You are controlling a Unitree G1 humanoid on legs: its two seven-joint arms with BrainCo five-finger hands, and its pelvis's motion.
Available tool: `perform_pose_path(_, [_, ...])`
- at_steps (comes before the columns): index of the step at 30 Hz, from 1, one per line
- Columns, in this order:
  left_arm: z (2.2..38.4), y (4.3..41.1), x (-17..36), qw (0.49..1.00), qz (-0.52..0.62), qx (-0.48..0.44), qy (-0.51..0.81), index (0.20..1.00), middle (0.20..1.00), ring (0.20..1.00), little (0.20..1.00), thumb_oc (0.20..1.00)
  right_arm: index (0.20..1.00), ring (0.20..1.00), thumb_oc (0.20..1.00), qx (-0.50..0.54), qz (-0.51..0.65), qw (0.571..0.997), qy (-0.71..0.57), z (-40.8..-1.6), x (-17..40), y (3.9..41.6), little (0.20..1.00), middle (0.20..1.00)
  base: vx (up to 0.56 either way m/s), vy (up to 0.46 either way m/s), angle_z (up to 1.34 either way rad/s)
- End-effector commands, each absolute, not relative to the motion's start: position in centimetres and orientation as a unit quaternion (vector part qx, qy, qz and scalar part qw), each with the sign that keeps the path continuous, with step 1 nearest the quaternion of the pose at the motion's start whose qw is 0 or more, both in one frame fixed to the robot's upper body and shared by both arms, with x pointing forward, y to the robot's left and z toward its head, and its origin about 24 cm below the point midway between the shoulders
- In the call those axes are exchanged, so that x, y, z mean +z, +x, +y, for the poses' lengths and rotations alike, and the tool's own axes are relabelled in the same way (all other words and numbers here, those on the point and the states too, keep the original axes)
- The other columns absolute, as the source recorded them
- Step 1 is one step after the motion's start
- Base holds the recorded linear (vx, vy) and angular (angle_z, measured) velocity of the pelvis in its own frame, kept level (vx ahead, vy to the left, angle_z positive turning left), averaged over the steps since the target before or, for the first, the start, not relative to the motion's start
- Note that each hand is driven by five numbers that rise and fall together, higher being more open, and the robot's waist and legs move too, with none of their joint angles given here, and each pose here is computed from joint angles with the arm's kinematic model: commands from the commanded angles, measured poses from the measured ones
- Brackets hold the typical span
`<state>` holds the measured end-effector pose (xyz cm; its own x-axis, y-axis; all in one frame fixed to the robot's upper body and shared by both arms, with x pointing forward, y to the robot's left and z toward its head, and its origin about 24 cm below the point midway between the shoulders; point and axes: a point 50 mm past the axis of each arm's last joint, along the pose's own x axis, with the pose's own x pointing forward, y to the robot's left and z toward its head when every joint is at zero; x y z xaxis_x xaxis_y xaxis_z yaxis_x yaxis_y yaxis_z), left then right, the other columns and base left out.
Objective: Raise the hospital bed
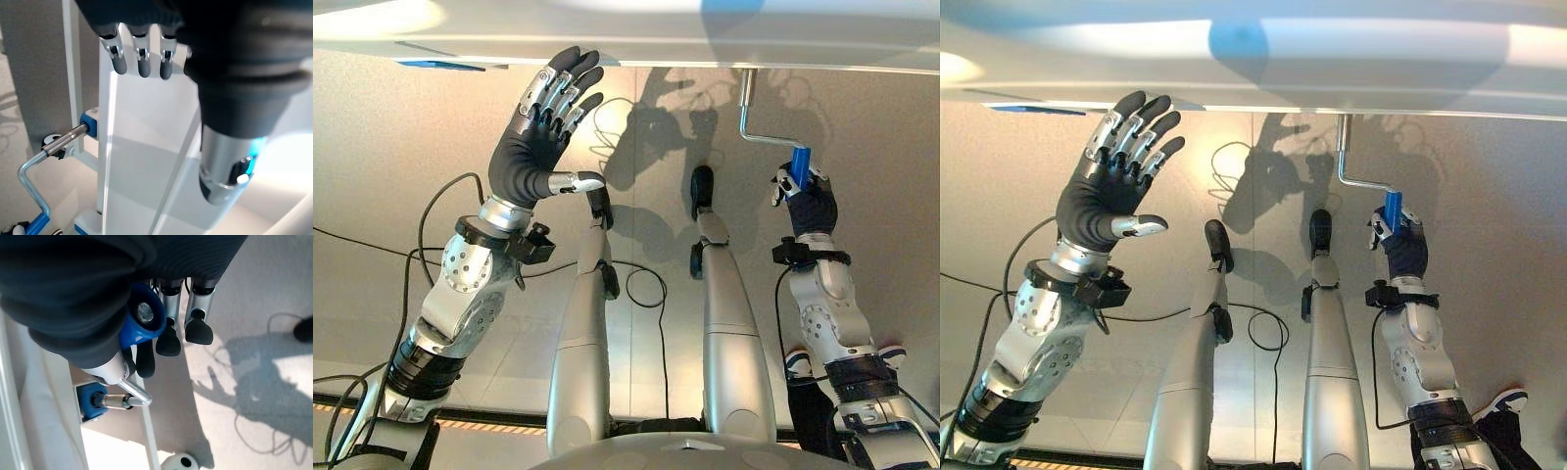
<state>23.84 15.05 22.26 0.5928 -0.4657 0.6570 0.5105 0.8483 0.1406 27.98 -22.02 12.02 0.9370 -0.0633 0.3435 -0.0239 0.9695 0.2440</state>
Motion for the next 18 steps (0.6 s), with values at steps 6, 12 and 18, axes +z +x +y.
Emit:
perform_pose_path(6, [14.8,21.9,23.4,0.859,-0.399,-0.32,-0.009,1.0,1.0,1.0,1.0,1.0,0.2,0.2,0.2,0.289,-0.304,0.898,0.133,-15.5,19.2,26.3,0.2,0.2,0.0,0.0,0.0])
perform_pose_path(12, [14.2,22.3,23.3,0.855,-0.399,-0.33,-0.02,1.0,1.0,1.0,1.0,1.0,0.2,0.2,0.2,0.404,-0.27,0.863,0.137,-10.8,19.3,26.7,0.2,0.2,0.0,0.0,0.0])
perform_pose_path(18, [13.3,22.4,23.5,0.847,-0.405,-0.343,-0.025,1.0,1.0,1.0,1.0,1.0,0.2,0.2,0.2,0.452,-0.26,0.847,0.105,-8.0,19.5,27.0,0.2,0.2,0.0,0.0,0.0])
